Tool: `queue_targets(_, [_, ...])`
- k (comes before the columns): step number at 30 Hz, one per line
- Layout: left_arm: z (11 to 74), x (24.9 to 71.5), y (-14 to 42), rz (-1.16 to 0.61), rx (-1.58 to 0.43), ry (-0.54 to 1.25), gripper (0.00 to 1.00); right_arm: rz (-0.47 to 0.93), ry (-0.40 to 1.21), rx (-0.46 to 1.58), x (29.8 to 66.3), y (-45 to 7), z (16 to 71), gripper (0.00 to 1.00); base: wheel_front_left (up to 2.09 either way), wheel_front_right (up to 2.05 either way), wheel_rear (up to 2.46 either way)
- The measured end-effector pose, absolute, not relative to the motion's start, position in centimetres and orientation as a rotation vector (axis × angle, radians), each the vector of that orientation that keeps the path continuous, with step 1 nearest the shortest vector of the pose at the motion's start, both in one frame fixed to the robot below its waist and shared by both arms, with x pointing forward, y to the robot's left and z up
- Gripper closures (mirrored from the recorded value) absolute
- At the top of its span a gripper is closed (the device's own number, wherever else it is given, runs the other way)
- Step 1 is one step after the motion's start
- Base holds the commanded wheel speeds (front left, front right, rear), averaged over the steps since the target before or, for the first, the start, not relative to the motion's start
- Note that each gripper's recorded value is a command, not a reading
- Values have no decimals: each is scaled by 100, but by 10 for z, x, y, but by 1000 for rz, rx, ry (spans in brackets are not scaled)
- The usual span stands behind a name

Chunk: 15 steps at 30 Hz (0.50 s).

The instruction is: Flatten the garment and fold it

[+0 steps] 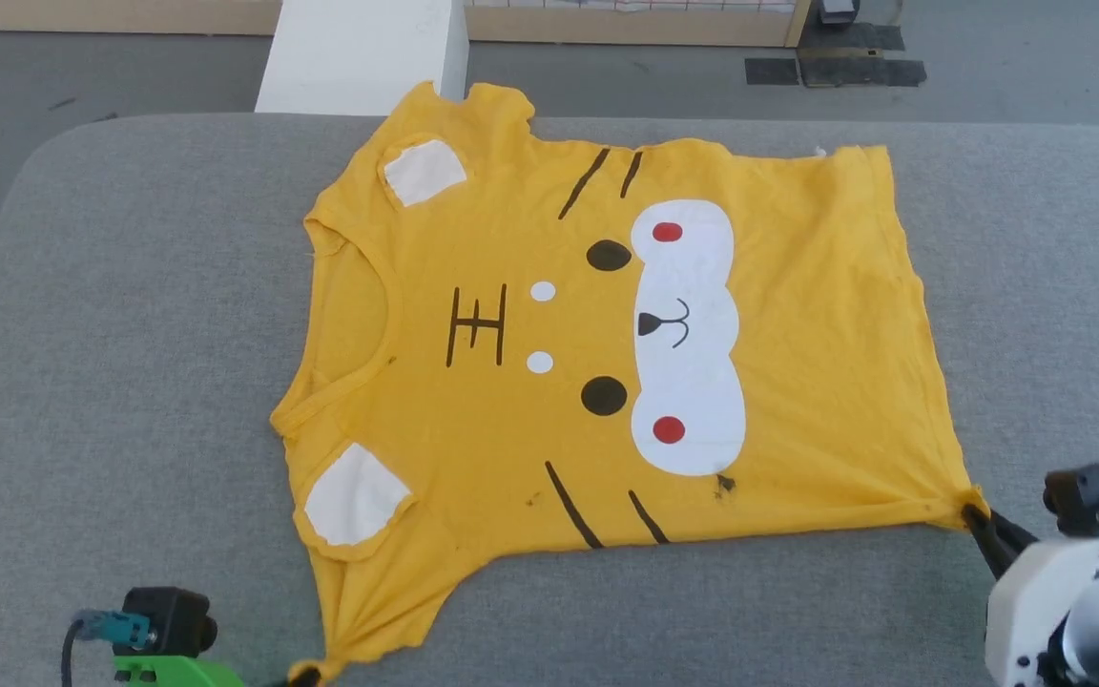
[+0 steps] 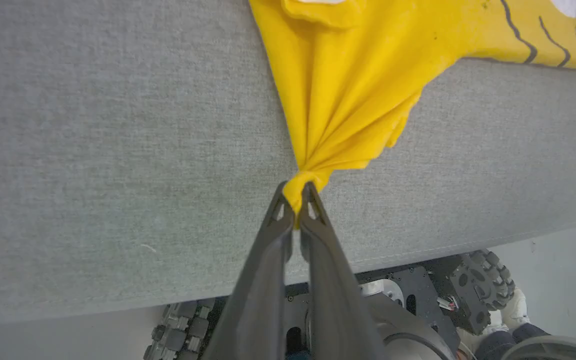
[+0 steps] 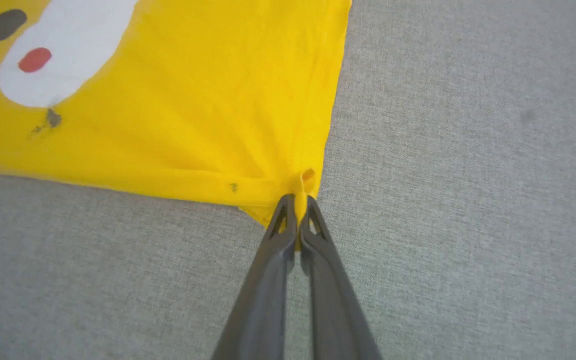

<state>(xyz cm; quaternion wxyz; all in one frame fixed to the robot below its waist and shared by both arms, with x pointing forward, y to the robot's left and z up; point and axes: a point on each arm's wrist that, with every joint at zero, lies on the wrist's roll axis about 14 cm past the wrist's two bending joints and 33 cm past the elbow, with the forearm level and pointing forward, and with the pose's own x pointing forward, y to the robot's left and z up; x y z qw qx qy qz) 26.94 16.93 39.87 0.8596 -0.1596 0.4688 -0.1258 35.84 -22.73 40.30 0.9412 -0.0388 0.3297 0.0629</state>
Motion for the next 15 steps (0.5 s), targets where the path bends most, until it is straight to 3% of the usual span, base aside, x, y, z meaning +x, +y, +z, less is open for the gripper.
queue_targets(15, [494,387,150,-307,-82,150,100,198,303,-51,377,-193,438,100,0,0,0])
